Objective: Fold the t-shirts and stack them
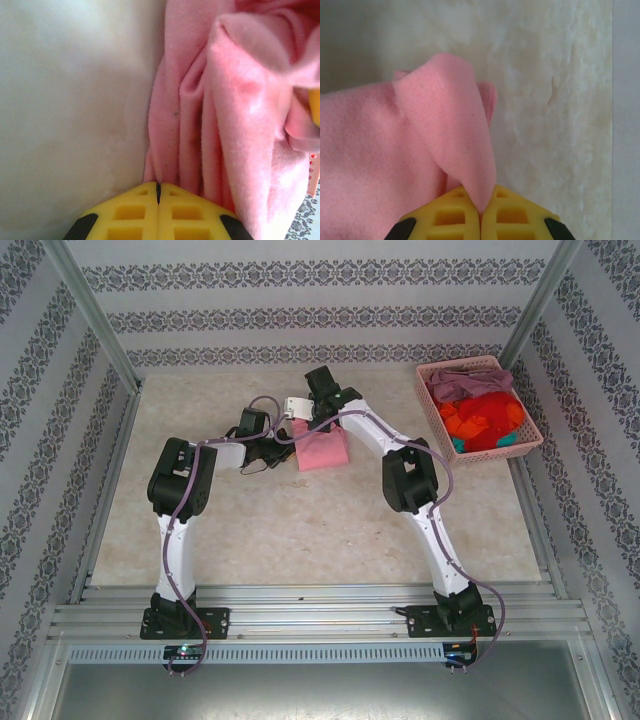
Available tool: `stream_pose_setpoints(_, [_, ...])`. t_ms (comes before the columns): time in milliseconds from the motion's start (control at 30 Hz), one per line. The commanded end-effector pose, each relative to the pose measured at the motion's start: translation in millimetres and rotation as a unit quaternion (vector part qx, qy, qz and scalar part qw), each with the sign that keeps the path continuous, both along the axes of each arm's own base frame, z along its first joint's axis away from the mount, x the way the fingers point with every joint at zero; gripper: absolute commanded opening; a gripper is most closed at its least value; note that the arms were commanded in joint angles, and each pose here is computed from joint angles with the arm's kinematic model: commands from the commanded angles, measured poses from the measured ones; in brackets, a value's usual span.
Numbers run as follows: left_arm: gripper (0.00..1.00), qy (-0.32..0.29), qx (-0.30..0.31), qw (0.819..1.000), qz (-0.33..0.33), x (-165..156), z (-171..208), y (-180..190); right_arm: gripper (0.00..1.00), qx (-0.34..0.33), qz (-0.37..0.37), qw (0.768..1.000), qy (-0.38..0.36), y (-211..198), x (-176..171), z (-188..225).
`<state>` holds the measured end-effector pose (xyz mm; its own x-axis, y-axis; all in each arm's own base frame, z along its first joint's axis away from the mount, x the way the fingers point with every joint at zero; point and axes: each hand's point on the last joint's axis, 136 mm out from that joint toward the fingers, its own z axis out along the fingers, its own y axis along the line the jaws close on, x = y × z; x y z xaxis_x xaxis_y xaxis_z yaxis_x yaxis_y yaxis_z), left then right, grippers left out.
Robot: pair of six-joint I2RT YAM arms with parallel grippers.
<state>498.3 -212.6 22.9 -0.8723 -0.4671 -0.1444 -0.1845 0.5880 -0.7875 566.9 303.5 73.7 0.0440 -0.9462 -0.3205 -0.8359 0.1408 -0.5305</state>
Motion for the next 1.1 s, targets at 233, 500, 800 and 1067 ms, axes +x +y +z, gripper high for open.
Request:
stream_pose_setpoints(233, [0.00,0.103,0.083,0.990,0.055,-38,-61,54,0.65,0.063,-0.046,0.995,-0.058,-2,21,46])
stream_pose_setpoints(500, [0.13,0.082,0.063,0.992,0.076,-40,-36,56,0.78,0.210,-0.136,0.965,-0.080,-19,8,99])
stream_pose_setpoints(800, [0.30,0.038,0.060,0.993,0.096,-39,3,63,0.84,0.399,-0.343,0.846,0.088,-55,-19,87])
stream_pose_setpoints(1067, [0.74,-0.024,0.065,0.993,0.091,-29,27,61,0.81,0.463,-0.465,0.712,0.249,-68,-19,34])
